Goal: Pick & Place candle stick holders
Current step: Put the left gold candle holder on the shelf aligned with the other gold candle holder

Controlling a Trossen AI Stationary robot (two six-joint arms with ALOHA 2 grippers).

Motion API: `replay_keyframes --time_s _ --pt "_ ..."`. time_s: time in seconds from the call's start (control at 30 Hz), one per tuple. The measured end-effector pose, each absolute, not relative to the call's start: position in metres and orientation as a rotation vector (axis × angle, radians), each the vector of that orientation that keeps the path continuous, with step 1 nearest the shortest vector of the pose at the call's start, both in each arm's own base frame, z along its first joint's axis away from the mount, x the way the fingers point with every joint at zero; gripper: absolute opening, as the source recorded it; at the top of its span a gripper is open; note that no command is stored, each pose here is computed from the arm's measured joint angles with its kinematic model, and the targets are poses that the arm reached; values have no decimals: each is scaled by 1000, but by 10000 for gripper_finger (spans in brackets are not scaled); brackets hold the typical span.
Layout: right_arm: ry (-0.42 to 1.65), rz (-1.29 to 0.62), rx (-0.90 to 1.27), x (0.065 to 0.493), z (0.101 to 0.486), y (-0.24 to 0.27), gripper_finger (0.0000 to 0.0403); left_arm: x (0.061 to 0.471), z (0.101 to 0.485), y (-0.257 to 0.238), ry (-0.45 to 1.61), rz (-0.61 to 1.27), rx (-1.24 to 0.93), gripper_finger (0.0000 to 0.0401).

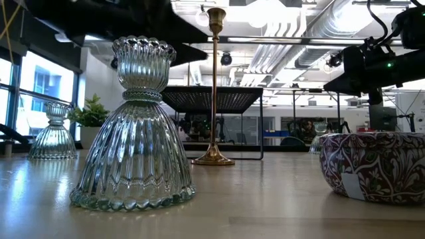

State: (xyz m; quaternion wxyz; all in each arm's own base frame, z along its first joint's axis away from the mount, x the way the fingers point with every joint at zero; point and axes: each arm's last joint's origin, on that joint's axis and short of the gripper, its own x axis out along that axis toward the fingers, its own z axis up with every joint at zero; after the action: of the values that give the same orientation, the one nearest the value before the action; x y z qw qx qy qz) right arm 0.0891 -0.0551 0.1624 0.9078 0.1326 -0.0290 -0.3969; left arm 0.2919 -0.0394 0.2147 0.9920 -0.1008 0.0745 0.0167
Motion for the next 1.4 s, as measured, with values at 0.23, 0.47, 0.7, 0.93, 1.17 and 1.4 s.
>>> replay_keyframes --time_s 0.23,0.47,0.7,0.93,1.17,1.4 --pt "-59 -819 274 89 162 -55 0 308 218 -40 137 109 -147 246" --pt "-60 -819 274 89 162 -55 0 314 228 -40 104 114 -97 195" --pt "-58 -819 270 89 162 -55 0 314 230 -40 93 102 -53 109" --pt "-56 -819 266 89 162 -55 0 312 239 -41 43 59 -40 40" --pt "-56 -819 266 89 162 -55 0 296 286 -41 18 21 -27 43" --pt "-56 -819 266 89 162 -55 0 278 345 -37 8 20 -6 44"
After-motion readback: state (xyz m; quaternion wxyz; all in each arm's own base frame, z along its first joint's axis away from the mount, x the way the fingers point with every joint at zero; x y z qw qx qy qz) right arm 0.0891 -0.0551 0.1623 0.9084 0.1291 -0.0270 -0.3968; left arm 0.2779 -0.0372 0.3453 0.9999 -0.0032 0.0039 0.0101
